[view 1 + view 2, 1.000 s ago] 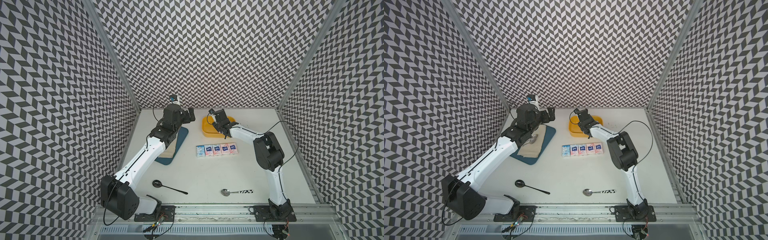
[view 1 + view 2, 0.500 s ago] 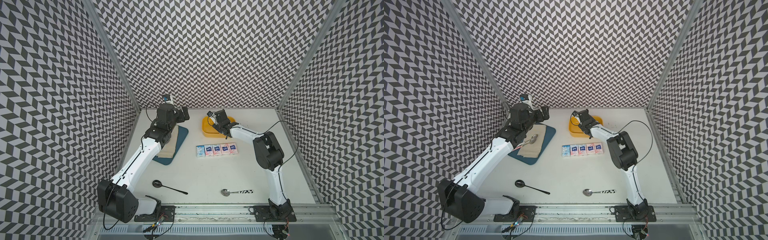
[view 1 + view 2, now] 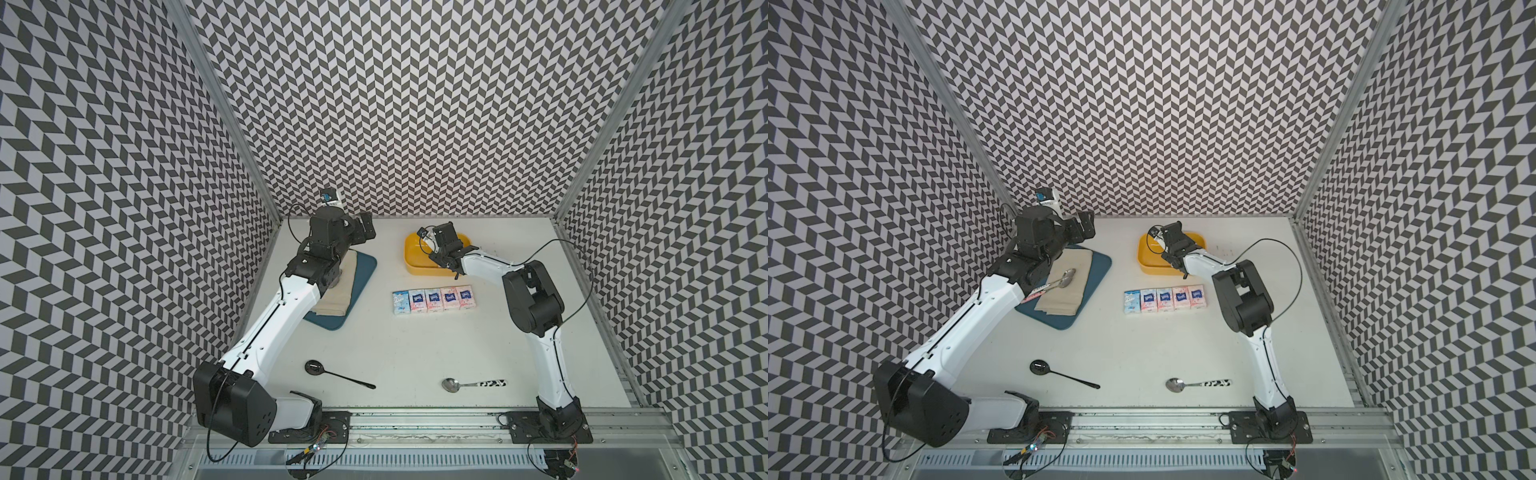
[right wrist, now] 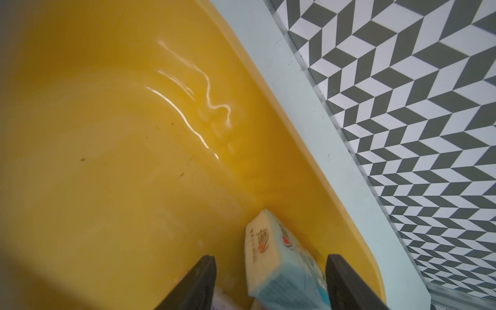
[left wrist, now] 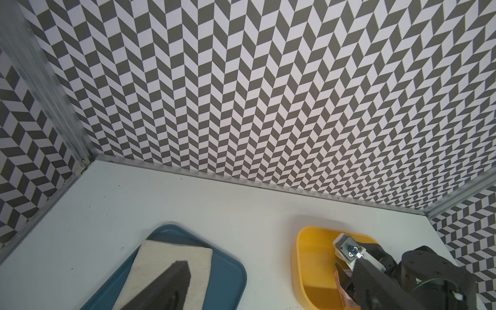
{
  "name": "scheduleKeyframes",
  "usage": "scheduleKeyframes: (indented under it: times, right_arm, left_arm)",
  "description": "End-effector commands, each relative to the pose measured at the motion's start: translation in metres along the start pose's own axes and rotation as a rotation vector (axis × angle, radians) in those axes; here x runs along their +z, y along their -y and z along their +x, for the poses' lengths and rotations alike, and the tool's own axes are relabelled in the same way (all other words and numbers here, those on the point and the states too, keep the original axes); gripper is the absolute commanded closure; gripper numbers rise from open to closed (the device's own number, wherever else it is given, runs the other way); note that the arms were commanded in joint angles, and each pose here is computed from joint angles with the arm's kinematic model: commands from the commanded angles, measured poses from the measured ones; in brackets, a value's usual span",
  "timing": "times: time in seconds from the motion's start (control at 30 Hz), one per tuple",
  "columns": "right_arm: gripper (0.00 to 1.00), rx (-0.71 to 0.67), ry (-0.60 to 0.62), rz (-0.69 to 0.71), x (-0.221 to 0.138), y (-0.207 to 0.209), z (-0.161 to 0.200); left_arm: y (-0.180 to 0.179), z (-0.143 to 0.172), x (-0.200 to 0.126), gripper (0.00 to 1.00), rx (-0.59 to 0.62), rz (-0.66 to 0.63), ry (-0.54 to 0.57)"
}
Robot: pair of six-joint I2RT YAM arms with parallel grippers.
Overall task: Take the pocket tissues out of the storage box
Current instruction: Pick up the pocket tissues from the storage box, then place the pocket tissues at the center of the board.
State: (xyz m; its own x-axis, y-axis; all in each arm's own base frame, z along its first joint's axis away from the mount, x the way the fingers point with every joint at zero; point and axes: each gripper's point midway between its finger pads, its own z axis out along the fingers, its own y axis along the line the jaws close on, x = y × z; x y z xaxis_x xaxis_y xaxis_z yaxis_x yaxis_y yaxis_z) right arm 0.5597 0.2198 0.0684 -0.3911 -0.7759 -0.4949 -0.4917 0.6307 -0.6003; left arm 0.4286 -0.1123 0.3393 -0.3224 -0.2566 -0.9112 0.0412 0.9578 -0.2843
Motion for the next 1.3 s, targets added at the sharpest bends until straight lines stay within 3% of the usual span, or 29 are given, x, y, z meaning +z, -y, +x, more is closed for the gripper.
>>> scheduleKeyframes:
  times: [0.0, 0.2, 0.4, 0.5, 0.67, 1.03, 1.27]
  right_arm:
    - [0.30, -0.003, -0.021, 0.046, 0.011, 0.007, 0.005]
    - [0.34, -0.019, -0.074, 0.159, 0.022, 0.020, 0.019]
    - [0.59, 0.043, -0.052, 0.169, 0.015, 0.035, 0.013]
    - [0.65, 0.073, -0.016, 0.188, 0.006, 0.046, 0.003]
    - [0.70, 0.129, 0.053, 0.202, -0.011, 0.065, -0.016]
    - [0.71, 0.313, 0.193, 0.183, -0.060, 0.103, -0.050]
    - [0.72, 0.562, 0.162, 0.157, -0.101, 0.133, -0.020]
  left_arm:
    - [0.000, -0.003, -0.007, 0.01, 0.003, 0.014, 0.005]
    - [-0.001, -0.004, -0.007, 0.01, 0.004, 0.014, 0.009]
    - [-0.001, -0.002, -0.005, 0.01, 0.005, 0.018, 0.004]
    - [0.000, -0.002, -0.004, 0.01, -0.001, 0.025, 0.002]
    - [0.002, -0.002, -0.006, 0.01, -0.008, 0.035, 0.004]
    - [0.004, -0.004, -0.010, 0.01, -0.021, 0.050, 0.014]
    - [0.006, -0.006, -0.012, 0.01, -0.009, 0.062, 0.019]
